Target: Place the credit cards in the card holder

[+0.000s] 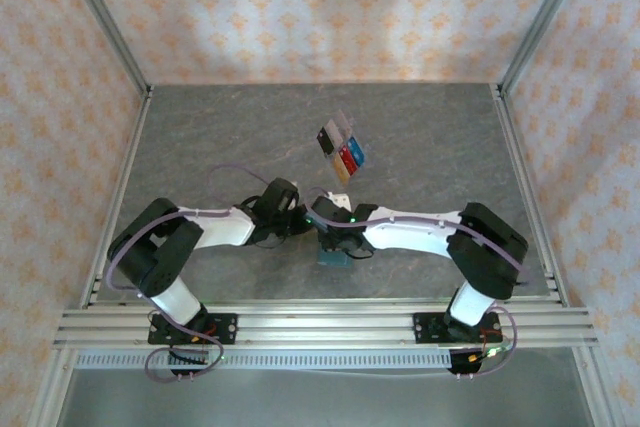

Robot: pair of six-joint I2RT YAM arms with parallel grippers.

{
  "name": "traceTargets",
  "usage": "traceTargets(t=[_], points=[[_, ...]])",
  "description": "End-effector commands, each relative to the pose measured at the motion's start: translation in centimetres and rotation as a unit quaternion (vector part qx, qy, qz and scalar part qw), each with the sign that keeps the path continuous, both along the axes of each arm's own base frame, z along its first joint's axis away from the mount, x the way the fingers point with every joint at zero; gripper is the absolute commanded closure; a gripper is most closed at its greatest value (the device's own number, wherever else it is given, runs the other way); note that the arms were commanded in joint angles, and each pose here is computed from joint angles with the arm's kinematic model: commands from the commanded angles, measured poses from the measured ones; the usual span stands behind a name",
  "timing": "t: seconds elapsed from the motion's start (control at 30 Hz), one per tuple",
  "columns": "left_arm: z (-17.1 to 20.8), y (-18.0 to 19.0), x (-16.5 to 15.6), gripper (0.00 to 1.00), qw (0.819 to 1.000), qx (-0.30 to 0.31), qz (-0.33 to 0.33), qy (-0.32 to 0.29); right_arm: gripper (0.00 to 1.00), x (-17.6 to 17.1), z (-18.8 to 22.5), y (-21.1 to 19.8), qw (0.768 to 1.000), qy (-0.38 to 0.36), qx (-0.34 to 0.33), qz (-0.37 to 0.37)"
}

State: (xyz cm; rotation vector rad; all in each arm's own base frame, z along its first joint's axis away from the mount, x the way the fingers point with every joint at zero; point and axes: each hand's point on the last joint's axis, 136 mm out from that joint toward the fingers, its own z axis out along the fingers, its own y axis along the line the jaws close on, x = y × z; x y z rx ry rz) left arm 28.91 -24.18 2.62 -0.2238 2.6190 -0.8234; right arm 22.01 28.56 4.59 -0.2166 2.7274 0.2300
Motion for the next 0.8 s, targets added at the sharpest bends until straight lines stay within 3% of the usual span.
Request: traceTargets(t=[0.0, 0.17, 0.4, 0.57, 0.77], points=[[1.9, 0.9, -0.6, 0.88, 1.0, 0.011, 0.0, -0.011, 0.75, -0.1, 0.7, -0.8, 0.999, -0.008, -0.029, 0.023], [4.9, 0.4, -1.2, 0.75, 0.999, 0.009, -0.045, -0.024, 0.83, -0.7, 1.7, -1.2, 1.0, -0.01, -0.006, 0.025], [5.6, -1.4, -1.8, 0.66, 0.992, 0.017, -0.122, -0.008, 0.92, -3.1, -1.2, -4.3, 0.999, 0.044, -0.031, -0.006], [4.3, -2.3, -2.2, 0.65, 0.987, 0.039, -0.155, 0.005, 0.92, -3.6, -2.6, -6.0, 0.998, 0.057, -0.033, -0.022], [2.6, -2.6, -1.9, 0.65, 0.986, 0.054, -0.159, 0.017, 0.91, -1.2, -2.8, -5.9, 0.998, 0.041, -0.038, 0.002]])
